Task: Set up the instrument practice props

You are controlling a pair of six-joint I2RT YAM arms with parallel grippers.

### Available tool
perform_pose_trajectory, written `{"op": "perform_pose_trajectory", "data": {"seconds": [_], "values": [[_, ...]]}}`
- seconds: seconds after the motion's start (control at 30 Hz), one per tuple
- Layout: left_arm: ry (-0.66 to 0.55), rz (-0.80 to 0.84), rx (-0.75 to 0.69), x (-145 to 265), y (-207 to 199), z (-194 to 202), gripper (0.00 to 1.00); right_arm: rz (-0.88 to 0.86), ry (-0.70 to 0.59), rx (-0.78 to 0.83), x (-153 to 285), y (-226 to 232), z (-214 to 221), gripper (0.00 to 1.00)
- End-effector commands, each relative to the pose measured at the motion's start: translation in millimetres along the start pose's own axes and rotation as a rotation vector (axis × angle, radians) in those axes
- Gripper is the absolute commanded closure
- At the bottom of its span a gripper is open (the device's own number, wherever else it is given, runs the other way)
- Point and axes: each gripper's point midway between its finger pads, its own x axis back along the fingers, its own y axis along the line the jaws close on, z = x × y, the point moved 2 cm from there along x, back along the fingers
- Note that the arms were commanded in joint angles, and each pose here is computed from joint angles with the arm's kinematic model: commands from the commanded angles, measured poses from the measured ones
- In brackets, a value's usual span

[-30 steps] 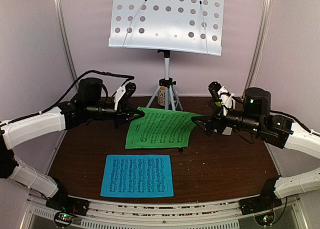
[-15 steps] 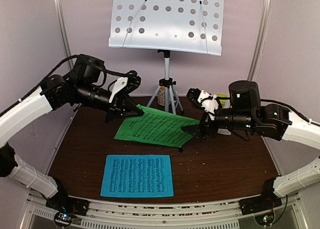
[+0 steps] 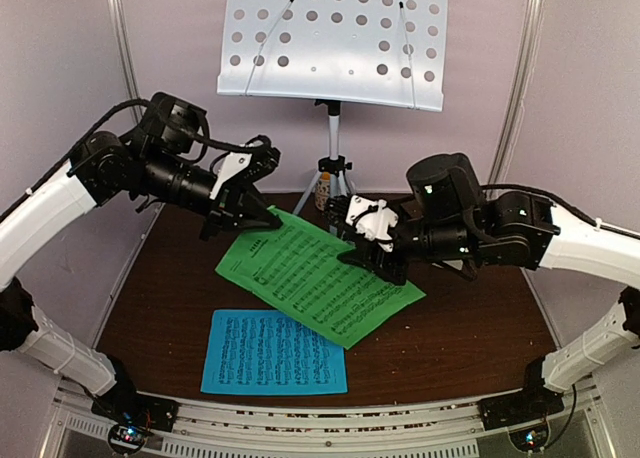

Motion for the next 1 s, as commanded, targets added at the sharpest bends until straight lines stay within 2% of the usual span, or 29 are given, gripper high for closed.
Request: {"op": "perform_pose_trajectory", "data": {"seconds": [0.0,0.1,0.17,0.27,0.33,0.5,0.6,0.77,0.87,0.93,0.97], "values": [[0.000,-0.019,-0.037,2,4,-7,1.00,-0.008,0.022,0.018,-1,4,-5,0.76],[-0.002,-0.022,-0.046,2,5,-8,1.00,-0.019,0.015,-0.003,-5,5,-10,0.94],[-0.009,-0.018,-0.051,3,4,-10,1.00,-0.029,0.010,-0.015,-7,6,-12,0.99],[-0.025,-0.008,-0.063,4,3,-14,1.00,-0.029,-0.005,-0.045,-8,4,-18,0.98],[-0.028,-0.004,-0.067,4,3,-15,1.00,-0.035,-0.014,-0.059,-9,4,-22,0.88],[-0.032,0.005,-0.070,2,3,-16,1.00,-0.017,-0.027,-0.082,-12,-1,-30,0.80],[-0.034,0.008,-0.074,2,3,-17,1.00,-0.001,-0.028,-0.084,-12,-4,-32,0.98],[-0.025,-0.009,-0.067,0,8,-17,0.99,-0.005,-0.044,-0.099,-9,-6,-39,1.00],[-0.045,-0.099,-0.033,5,21,-17,0.78,-0.012,-0.074,-0.149,-4,-11,-42,1.00],[-0.108,-0.188,-0.006,19,33,-21,0.58,-0.030,-0.121,-0.212,4,-18,-47,1.00],[-0.160,-0.260,0.000,30,44,-27,0.53,-0.033,-0.150,-0.245,9,-24,-51,1.00]]}}
